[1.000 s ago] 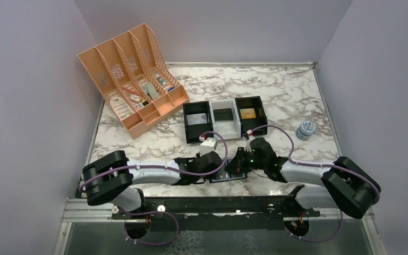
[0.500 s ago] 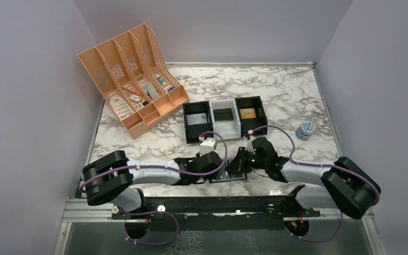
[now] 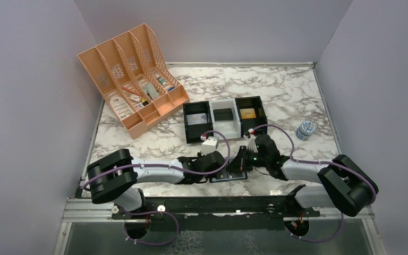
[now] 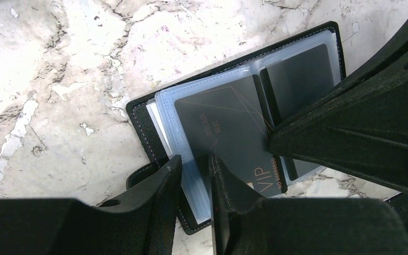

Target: Take the credit cards out of the card holder

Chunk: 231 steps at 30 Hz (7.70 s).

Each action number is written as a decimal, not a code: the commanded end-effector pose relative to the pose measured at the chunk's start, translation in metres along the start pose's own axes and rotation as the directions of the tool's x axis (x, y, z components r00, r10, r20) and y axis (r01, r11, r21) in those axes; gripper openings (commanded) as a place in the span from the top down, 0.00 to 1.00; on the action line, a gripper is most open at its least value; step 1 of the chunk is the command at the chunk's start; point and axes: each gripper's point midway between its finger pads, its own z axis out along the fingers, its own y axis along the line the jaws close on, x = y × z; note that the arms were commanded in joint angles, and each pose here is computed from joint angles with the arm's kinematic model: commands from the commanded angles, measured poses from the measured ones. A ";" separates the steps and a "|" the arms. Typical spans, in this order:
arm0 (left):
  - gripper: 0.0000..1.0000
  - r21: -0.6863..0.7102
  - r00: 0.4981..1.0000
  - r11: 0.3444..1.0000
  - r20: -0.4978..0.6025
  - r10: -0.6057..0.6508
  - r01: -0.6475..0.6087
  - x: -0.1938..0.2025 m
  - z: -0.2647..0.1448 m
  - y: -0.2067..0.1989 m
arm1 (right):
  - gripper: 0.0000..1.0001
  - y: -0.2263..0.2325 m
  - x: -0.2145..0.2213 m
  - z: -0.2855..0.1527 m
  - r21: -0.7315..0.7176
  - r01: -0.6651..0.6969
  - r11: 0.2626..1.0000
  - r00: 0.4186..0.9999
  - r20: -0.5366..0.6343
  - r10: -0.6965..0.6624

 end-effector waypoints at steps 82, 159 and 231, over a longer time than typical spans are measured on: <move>0.66 -0.250 0.927 0.910 -0.266 0.264 -0.331 0.027 -0.003 0.033 | 0.73 -0.025 -0.001 -0.002 -0.015 0.025 1.000 0.995 -0.092 -0.027; 0.82 -0.197 0.950 0.946 -0.231 0.211 -0.258 0.041 -0.007 0.042 | 0.99 -0.011 -0.016 -0.012 0.069 0.038 0.997 0.999 0.010 -0.039; 0.81 0.031 0.987 0.991 -0.097 0.131 -0.129 0.022 -0.001 -0.015 | 0.94 -0.005 -0.012 -0.019 -0.066 0.023 0.998 0.999 -0.031 -0.025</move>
